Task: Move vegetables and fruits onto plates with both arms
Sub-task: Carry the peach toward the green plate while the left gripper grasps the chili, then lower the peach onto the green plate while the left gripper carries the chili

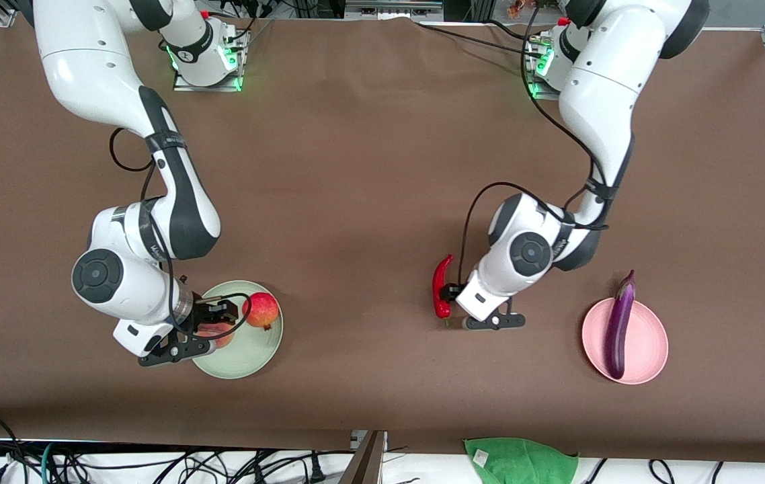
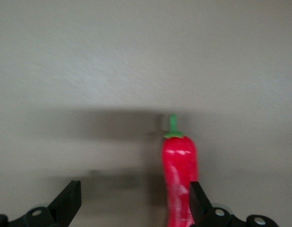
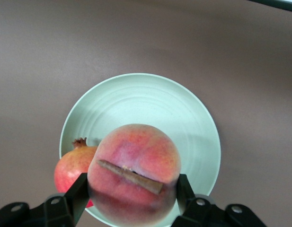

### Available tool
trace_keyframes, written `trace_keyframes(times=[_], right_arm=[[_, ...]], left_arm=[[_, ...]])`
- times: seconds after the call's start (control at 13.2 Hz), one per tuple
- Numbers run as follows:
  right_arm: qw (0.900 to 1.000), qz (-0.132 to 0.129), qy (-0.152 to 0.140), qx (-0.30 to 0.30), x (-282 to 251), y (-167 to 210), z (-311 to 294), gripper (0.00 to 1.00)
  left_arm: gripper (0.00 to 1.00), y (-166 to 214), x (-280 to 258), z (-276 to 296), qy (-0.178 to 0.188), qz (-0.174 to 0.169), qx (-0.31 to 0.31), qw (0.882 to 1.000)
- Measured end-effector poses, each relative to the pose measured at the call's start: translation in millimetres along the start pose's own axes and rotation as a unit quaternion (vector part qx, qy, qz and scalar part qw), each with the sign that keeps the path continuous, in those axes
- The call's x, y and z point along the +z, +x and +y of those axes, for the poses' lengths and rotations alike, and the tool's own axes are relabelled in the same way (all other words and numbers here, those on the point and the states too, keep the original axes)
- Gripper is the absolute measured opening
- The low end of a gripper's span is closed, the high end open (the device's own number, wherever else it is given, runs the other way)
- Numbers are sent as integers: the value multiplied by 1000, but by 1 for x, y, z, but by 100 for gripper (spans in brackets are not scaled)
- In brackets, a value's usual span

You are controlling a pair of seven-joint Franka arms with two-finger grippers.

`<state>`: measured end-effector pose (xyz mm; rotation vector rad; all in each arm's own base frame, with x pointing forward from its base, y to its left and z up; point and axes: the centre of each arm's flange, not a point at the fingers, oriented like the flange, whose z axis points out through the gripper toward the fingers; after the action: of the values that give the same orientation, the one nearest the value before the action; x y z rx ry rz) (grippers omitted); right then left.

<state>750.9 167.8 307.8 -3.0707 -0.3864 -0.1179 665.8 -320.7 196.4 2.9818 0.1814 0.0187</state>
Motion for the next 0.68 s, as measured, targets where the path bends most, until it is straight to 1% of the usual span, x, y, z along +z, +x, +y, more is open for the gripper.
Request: trace_keyframes(times=[0.15, 0.23, 0.3, 0.38, 0.45, 0.68], right_arm=[[1000, 0, 0, -3, 0, 0, 2, 78], [1000, 1, 0, -3, 0, 0, 2, 85], [1000, 1, 1, -4, -1, 0, 1, 96], [1000, 2, 2, -5, -1, 0, -1, 100], [1000, 2, 3, -6, -2, 1, -3, 100], [1000, 1, 5, -5, -3, 0, -9, 100]], left_arm=[[100, -17, 19, 22, -4, 2, -7, 1000], [100, -24, 29, 30, -5, 3, -9, 1000], [91, -29, 37, 35, -5, 4, -7, 1000], [78, -30, 39, 36, -5, 5, -7, 1000], [68, -29, 38, 35, -5, 6, -8, 1000], [33, -22, 32, 31, -7, 13, -12, 1000]])
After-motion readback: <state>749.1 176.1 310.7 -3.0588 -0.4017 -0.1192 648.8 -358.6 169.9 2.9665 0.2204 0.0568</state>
